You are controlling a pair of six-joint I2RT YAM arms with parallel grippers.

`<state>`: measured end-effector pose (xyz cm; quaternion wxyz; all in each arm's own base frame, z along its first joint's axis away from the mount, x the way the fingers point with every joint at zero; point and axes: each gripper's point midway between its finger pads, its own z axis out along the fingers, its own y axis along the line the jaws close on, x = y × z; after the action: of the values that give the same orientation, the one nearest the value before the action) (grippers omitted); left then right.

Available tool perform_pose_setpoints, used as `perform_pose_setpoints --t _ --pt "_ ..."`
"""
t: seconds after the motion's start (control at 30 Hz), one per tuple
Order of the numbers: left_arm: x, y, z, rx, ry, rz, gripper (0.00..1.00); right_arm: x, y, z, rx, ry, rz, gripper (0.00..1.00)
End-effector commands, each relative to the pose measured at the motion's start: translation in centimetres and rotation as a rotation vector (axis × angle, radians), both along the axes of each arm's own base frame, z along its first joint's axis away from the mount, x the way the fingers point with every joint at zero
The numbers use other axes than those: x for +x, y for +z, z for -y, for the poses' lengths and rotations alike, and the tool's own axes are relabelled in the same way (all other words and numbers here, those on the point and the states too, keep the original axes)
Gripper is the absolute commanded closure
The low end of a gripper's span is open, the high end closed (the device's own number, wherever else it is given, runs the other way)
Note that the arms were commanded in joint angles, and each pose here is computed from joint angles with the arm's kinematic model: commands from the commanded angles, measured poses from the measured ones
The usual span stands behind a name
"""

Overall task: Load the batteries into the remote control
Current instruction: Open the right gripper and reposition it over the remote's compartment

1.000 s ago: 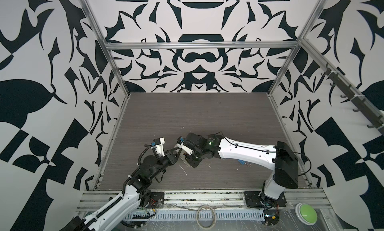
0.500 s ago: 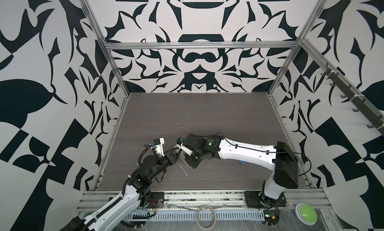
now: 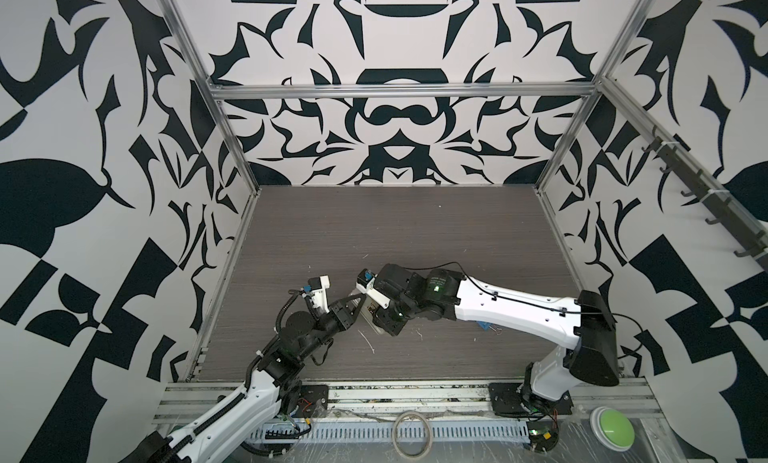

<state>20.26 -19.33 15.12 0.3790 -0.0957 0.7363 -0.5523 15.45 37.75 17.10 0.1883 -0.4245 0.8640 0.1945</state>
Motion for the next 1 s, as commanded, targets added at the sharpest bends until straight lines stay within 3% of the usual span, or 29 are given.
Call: perform_pose_setpoints --t 0.0,0.23,0.53,0.7,0.97 --pt "-0.9 -0.6 0.2 -0.025 -0.038 0.002 1.00 0.0 3.9 0.3 0.063 0.013 0.065 0.56" --pt "-1.8 -0.4 0.9 -0.051 -0.104 -0.022 1.00 -0.5 4.2 2.4 0.002 0.111 0.137 0.54" --pt "-2.8 -0.8 1.6 -0.047 -0.173 -0.080 1.00 -1.0 5.1 3.6 0.087 0.240 0.298 0.35" --pt "-3.5 -0.8 2.0 -0.002 -0.216 -0.109 1.00 -3.3 5.7 3.8 0.201 0.394 0.343 0.34" --pt "-4.5 0.1 2.5 0.020 -0.286 -0.118 1.00 -4.9 4.4 3.6 0.234 0.546 0.372 0.34"
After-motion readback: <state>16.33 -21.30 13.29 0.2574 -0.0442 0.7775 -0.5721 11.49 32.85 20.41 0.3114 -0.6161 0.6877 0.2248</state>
